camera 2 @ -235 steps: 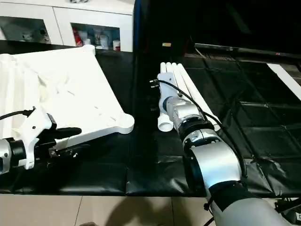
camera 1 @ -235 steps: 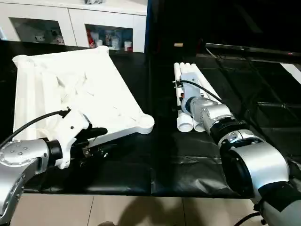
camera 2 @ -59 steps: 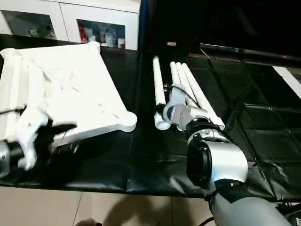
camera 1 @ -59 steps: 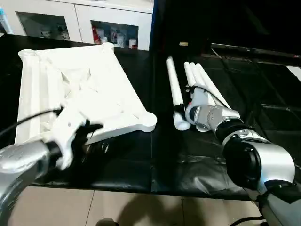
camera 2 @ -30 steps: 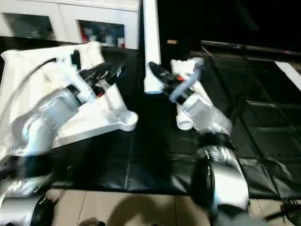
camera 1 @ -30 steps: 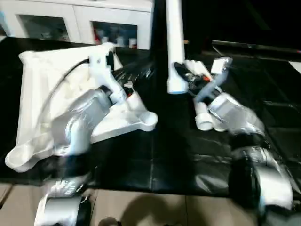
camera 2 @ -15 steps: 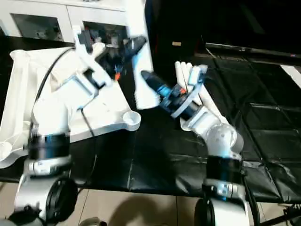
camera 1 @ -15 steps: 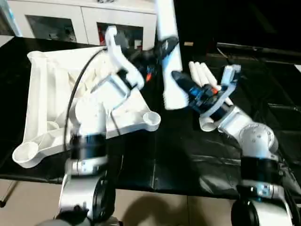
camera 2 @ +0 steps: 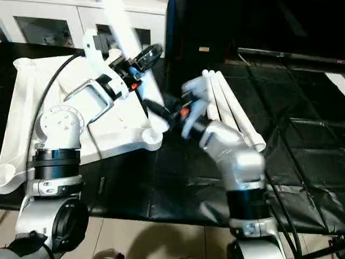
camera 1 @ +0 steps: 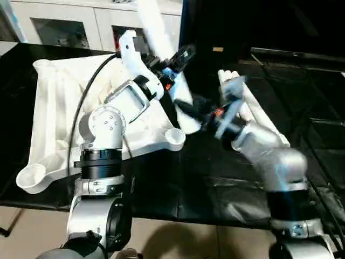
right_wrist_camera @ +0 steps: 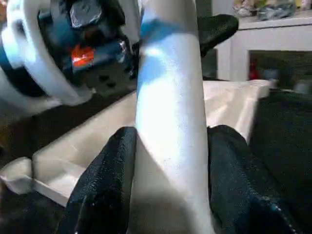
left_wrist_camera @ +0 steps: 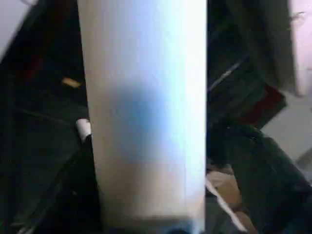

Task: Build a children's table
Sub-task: Pick table leg

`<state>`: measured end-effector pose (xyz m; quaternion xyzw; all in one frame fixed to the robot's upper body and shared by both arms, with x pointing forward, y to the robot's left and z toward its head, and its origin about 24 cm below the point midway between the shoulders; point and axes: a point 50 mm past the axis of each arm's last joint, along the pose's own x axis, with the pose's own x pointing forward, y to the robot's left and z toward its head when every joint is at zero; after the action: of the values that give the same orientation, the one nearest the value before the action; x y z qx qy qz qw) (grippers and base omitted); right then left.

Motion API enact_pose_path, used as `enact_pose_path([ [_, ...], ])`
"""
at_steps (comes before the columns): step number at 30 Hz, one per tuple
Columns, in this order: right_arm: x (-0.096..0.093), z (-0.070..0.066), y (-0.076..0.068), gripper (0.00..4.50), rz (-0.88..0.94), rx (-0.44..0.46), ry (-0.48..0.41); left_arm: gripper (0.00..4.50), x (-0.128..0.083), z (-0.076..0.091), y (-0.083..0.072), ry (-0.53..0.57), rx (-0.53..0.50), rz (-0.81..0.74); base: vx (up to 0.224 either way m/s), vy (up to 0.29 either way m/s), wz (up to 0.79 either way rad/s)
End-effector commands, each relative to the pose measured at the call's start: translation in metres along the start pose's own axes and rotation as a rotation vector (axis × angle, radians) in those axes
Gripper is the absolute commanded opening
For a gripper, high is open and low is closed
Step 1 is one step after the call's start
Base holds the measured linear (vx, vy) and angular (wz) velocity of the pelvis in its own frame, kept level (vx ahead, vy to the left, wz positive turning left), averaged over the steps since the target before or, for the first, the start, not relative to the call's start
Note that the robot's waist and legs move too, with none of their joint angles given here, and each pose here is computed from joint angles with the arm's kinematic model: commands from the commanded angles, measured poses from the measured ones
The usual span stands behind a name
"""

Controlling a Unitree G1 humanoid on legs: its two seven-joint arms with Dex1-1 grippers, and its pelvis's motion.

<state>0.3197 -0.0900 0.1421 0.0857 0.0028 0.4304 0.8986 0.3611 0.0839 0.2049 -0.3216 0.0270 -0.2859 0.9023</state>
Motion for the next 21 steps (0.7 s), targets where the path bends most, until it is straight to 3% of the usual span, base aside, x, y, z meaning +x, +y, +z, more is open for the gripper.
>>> enact_pose_path([
  [1, 0.003, -0.003, 0.004, 1.86, -0.02, -0.052, 0.016, 3.12, 0.003, 0.004, 0.0, -0.04, 0.009, 0.075, 0.0, 0.0, 0.0],
  [6, 0.008, -0.001, 0.004, 1.86, -0.061, -0.099, 0.0, 2.77, 0.002, 0.006, 0.01, -0.08, -0.036, 0.177, 0.0, 0.0, 0.0],
  [14, 0.011, -0.001, 0.003, 1.86, -0.079, -0.133, -0.011, 2.02, 0.004, 0.003, 0.004, -0.081, -0.052, 0.185, 0.0, 0.0, 0.0],
  [21, 0.015, -0.004, 0.004, 1.86, -0.083, -0.147, -0.003, 1.87, 0.004, 0.005, 0.006, -0.091, -0.039, 0.202, 0.0, 0.0, 0.0],
])
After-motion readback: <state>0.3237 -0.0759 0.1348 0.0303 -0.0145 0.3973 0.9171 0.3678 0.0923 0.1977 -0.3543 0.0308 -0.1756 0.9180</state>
